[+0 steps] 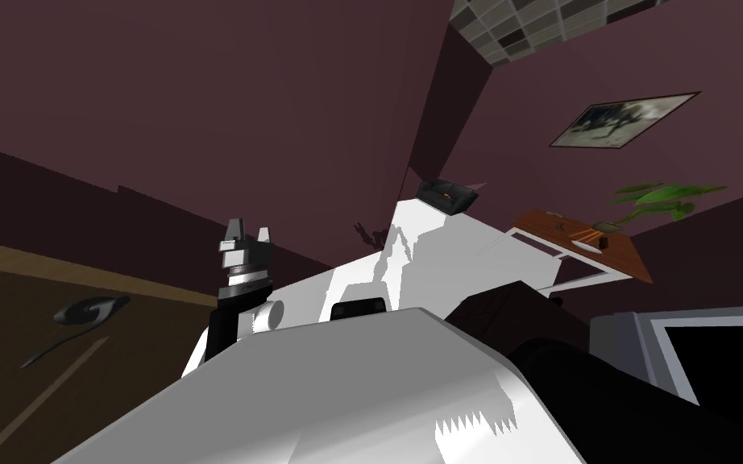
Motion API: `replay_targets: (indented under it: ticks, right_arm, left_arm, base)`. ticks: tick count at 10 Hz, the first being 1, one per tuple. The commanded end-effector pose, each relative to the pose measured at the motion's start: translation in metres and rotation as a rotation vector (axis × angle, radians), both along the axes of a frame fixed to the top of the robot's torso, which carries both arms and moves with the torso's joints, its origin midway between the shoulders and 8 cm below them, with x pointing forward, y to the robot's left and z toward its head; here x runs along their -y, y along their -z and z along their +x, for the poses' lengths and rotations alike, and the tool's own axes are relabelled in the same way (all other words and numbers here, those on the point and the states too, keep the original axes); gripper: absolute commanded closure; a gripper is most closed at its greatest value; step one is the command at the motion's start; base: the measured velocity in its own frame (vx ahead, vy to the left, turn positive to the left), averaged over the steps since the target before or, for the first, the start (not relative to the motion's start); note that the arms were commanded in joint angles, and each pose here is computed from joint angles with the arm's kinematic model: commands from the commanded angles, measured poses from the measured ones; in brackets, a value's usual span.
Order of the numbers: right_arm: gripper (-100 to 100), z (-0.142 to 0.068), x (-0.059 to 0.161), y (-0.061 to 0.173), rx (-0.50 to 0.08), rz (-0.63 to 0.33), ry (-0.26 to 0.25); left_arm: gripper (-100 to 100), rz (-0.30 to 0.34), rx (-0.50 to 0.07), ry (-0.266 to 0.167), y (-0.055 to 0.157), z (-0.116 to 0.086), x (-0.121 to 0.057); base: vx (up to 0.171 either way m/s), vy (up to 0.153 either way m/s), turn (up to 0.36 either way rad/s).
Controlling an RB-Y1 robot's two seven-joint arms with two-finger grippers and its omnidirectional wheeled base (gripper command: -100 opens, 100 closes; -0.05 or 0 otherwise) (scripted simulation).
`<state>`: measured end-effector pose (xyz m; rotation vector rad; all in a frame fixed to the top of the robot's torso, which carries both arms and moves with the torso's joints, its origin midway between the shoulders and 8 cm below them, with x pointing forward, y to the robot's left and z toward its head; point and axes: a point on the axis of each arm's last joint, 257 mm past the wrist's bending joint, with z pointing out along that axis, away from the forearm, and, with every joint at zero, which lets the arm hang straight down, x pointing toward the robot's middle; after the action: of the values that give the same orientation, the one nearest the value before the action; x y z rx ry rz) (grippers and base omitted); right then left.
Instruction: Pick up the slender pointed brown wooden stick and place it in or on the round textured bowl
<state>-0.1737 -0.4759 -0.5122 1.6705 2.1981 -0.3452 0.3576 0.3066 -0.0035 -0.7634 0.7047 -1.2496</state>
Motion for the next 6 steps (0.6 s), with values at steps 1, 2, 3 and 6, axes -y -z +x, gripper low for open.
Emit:
replay_targets:
  ticks: [1,2,3,6]
  right_arm:
    - [-100,-0.005,0.001,0.004,-0.010,0.006,0.005]
    - [-100,-0.013,-0.006,0.009,-0.027,0.022,0.016]
    - [-100,-0.009,-0.004,0.007,-0.018,0.014,0.011]
    - [-100,-0.003,0.000,0.019,-0.014,0.012,0.013]
  left_arm:
    - [0,0.000,0.000,0.000,0.000,0.000,0.000]
    - [0,0.000,0.000,0.000,0.000,0.000,0.000]
    - [0,0.000,0.000,0.000,0.000,0.000,0.000]
    - [0,0.000,0.000,0.000,0.000,0.000,0.000]
  base:
    - [-0.031,-0.024,0.045]
    - [-0.034,-0.016,0.167]
    - [-0.015,-0.010,0.047]
    - [-0.014,0.002,0.013]
